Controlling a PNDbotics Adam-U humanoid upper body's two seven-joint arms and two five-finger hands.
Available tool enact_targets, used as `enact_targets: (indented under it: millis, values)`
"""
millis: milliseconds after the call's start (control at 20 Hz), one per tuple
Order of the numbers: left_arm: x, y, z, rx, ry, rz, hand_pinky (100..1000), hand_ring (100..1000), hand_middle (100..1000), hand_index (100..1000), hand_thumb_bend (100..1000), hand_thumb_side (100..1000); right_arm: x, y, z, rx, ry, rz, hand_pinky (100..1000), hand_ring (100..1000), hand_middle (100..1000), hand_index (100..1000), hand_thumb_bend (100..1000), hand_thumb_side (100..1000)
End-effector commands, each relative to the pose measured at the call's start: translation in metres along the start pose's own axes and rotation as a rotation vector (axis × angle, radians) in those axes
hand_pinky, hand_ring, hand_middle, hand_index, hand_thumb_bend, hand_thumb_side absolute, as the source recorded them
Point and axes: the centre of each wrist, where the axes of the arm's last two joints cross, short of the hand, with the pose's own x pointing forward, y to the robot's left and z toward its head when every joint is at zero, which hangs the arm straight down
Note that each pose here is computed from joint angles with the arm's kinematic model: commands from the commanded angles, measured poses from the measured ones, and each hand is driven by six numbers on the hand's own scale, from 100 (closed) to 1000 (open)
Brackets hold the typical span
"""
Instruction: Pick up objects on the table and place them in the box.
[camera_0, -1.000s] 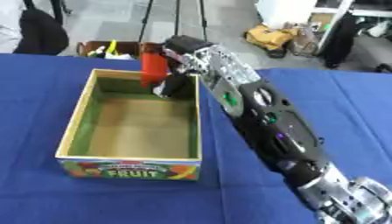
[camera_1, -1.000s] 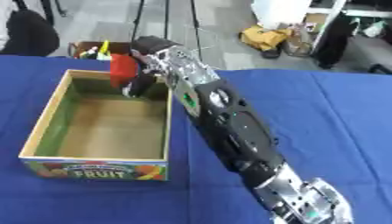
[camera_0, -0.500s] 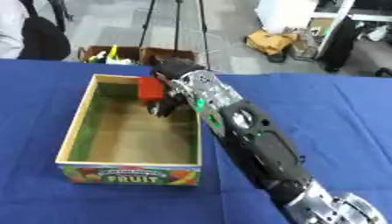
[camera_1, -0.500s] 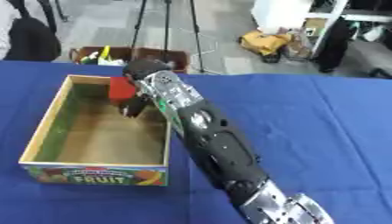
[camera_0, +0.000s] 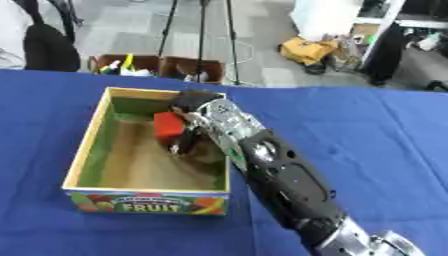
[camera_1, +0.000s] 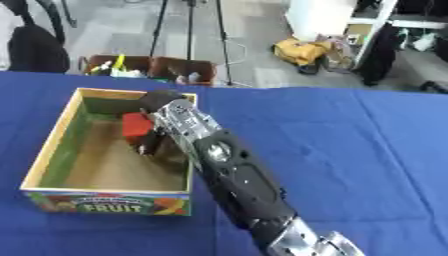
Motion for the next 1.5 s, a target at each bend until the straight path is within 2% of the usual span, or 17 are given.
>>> enact_targets:
  millis: [50, 300, 450, 600, 700, 900, 1150, 1350, 1500]
  values:
    - [0.008, 0.000, -0.004, -0.009, -0.035, 0.009, 370, 661, 566, 528, 100, 887, 0.003, -0.011, 0.002, -0.010, -0.022, 0.026, 462, 692, 462, 373, 100, 392]
    - [0.008, -0.001, -0.004, -0.011, -0.035, 0.009, 370, 662, 566, 528, 100, 887, 0.007, -0.016, 0.005, 0.008, -0.067, 0.042, 478, 715, 490, 425, 100, 411]
    - [0.009, -0.001, -0.004, -0.011, -0.037, 0.010, 371, 662, 566, 528, 100, 887, 0.009, -0.019, 0.007, 0.026, -0.093, 0.060, 497, 737, 532, 492, 100, 466]
    - [0.009, 0.000, -0.004, -0.010, -0.037, 0.010, 371, 662, 566, 528, 100, 887, 0.010, -0.022, 0.009, 0.047, -0.124, 0.075, 530, 766, 633, 615, 100, 522]
    - [0.009, -0.001, -0.004, -0.011, -0.037, 0.009, 371, 662, 566, 527, 100, 887, 0.009, -0.026, 0.012, 0.045, -0.124, 0.086, 554, 792, 674, 645, 100, 526]
    - [0.009, -0.001, -0.004, -0.014, -0.037, 0.009, 371, 662, 566, 527, 100, 887, 0.009, -0.033, 0.017, 0.006, -0.088, 0.139, 568, 803, 699, 668, 100, 549]
    - [0.009, 0.000, -0.004, -0.014, -0.037, 0.009, 372, 664, 566, 527, 100, 887, 0.009, -0.035, 0.018, -0.010, -0.083, 0.160, 589, 823, 739, 689, 101, 574]
    - [0.008, 0.000, -0.004, -0.017, -0.032, 0.008, 372, 664, 566, 527, 100, 887, 0.009, -0.039, 0.021, -0.019, -0.080, 0.177, 626, 863, 801, 767, 207, 557]
    - [0.008, 0.000, -0.003, -0.018, -0.031, 0.008, 372, 664, 566, 527, 100, 887, 0.010, -0.044, 0.023, -0.033, -0.074, 0.196, 631, 868, 803, 767, 208, 552]
